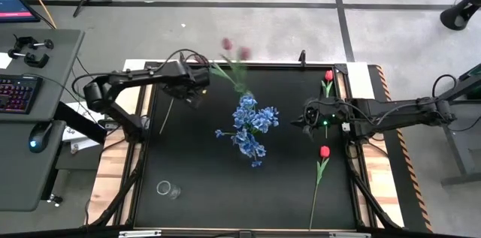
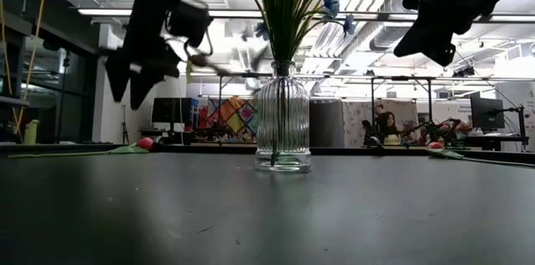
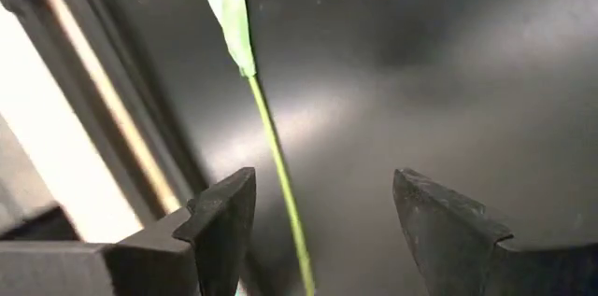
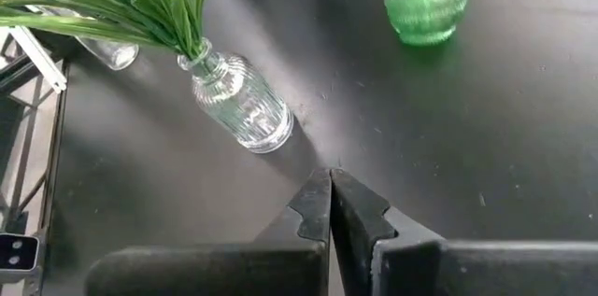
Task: Sort flowers into vase by color
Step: Adjust the green vase on the table
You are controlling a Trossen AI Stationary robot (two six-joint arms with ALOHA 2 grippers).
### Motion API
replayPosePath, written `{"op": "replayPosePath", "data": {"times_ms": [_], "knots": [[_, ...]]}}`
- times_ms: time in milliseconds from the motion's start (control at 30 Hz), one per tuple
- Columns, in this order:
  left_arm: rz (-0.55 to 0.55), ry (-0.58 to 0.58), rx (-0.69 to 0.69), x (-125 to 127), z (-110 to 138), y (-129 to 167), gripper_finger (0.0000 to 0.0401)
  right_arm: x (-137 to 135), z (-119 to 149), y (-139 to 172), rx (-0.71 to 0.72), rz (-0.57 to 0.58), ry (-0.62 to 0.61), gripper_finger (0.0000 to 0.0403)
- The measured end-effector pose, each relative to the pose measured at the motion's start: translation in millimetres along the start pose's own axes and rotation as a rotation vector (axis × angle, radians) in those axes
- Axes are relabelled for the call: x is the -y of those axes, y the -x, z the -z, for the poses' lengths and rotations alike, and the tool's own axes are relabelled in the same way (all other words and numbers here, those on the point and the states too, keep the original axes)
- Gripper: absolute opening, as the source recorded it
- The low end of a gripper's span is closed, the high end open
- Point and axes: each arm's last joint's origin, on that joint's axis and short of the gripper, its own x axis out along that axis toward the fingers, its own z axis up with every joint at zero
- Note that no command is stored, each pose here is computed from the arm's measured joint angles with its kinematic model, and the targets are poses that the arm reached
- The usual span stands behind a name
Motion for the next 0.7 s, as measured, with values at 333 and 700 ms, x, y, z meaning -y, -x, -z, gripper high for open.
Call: {"op": "replayPosePath", "data": {"times_ms": [333, 700], "knots": [[0.103, 0.124, -0.039, -30.7, -10.8, -54.5, 0.0238, 0.3, -3.2, 0.1, 0.056, 0.039, -0.088, 0.0000], [0.340, 0.051, 0.105, -39.7, -9.3, -29.2, 0.0238, -3.7, -12.1, -3.5, 0.150, 0.017, -0.169, 0.0000]]}}
